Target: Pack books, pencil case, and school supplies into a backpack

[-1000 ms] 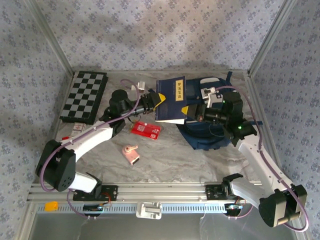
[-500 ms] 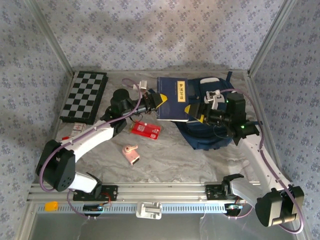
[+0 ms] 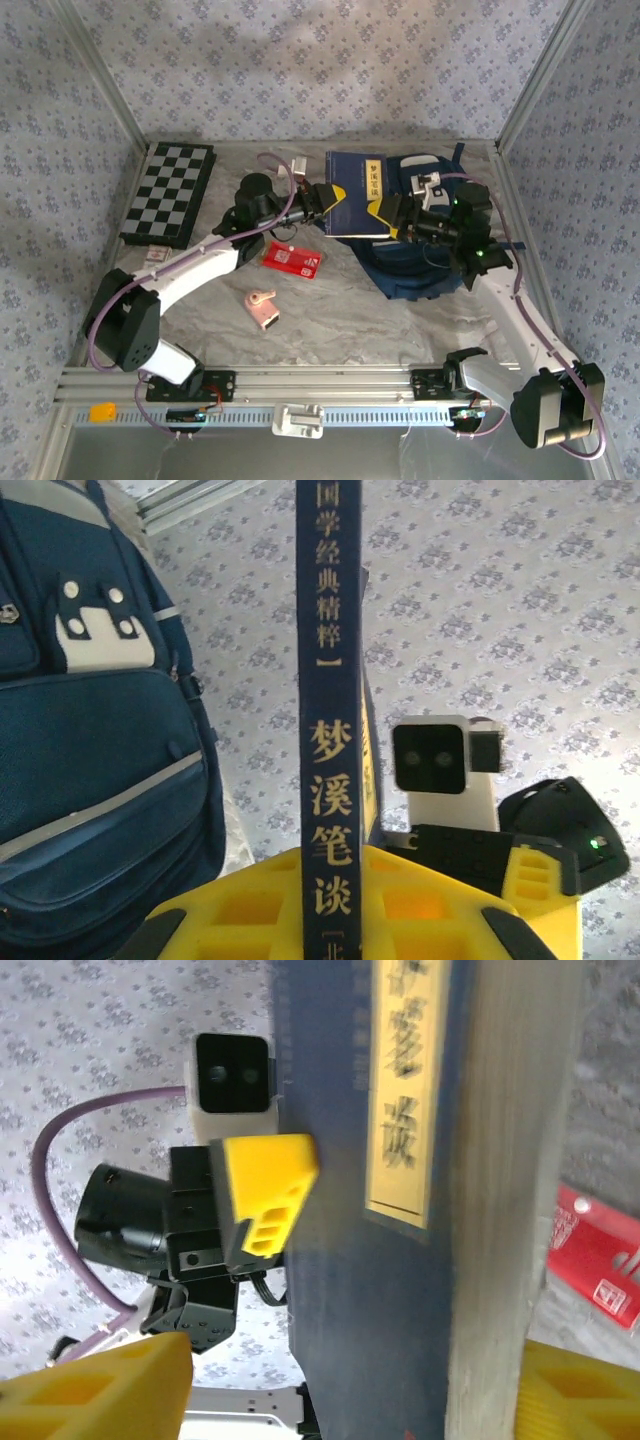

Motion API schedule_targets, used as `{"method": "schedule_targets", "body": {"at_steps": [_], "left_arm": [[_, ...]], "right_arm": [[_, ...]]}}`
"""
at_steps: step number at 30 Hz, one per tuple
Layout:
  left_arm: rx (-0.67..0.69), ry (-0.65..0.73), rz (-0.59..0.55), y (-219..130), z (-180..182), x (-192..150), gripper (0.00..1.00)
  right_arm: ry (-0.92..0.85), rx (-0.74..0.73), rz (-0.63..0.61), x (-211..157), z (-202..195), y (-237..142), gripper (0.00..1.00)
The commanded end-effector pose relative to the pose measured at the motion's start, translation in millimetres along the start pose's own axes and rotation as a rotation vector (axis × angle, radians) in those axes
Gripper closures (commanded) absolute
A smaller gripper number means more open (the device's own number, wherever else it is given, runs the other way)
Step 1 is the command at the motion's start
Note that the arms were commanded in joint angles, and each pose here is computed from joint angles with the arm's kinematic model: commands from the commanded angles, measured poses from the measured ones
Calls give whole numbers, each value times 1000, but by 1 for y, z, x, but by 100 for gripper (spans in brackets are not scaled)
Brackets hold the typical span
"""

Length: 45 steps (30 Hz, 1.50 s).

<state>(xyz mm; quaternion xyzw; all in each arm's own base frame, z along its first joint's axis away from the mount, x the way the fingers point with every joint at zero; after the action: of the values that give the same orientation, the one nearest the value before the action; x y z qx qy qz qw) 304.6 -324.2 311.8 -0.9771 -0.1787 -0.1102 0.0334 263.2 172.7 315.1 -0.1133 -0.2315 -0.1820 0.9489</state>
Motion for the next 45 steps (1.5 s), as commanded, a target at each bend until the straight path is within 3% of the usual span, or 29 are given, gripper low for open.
{"method": "schedule_targets", "body": {"at_steps": [1, 7, 10, 12, 13, 18, 24, 32, 37, 45], "left_arm": [[-26, 77, -25, 0, -18, 7, 100], [27, 93, -22, 0, -8, 4, 100], [53, 109, -10, 2, -6, 1, 100], [73, 130, -2, 3, -5, 0, 91], [85, 153, 7, 3, -5, -2, 77], [271, 347, 52, -2, 11, -9, 54], [506, 733, 252, 7, 50, -41, 44], [522, 970, 508, 66, 96, -85, 40], [534, 1038, 552, 110, 123, -92, 39], [544, 1251, 582, 154, 148, -107, 26]], "right_arm": [[-44, 49, 1, 2, 15, -2, 40], [-18, -32, 32, -4, -11, 4, 81], [-35, -79, 41, -7, -15, 0, 94], [-64, -133, 32, -7, -17, -5, 99], [-78, -165, 26, -8, -17, -10, 100], [-97, -320, -52, -11, -30, -39, 100], [-45, -563, -137, -26, -56, -82, 100], [-14, -880, -219, -41, -80, -131, 100], [-17, -1036, -255, -48, -80, -159, 100], [-10, -1148, -258, -56, -79, -179, 100]]}}
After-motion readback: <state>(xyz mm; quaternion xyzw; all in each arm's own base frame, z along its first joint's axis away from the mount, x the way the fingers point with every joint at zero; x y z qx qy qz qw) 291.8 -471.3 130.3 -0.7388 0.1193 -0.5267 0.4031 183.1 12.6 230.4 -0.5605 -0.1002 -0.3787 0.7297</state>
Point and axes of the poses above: each hand's point on the last joint's axis, 136 mm out from that joint toward the fingers, its own y axis out along the fingers, its own z axis along the line the jaws close on, x = y × z, the point moved 3 cm from there along -y, back along the fingers, and after that the axes turned 7 degrees about -y, right-handed, at the moved point
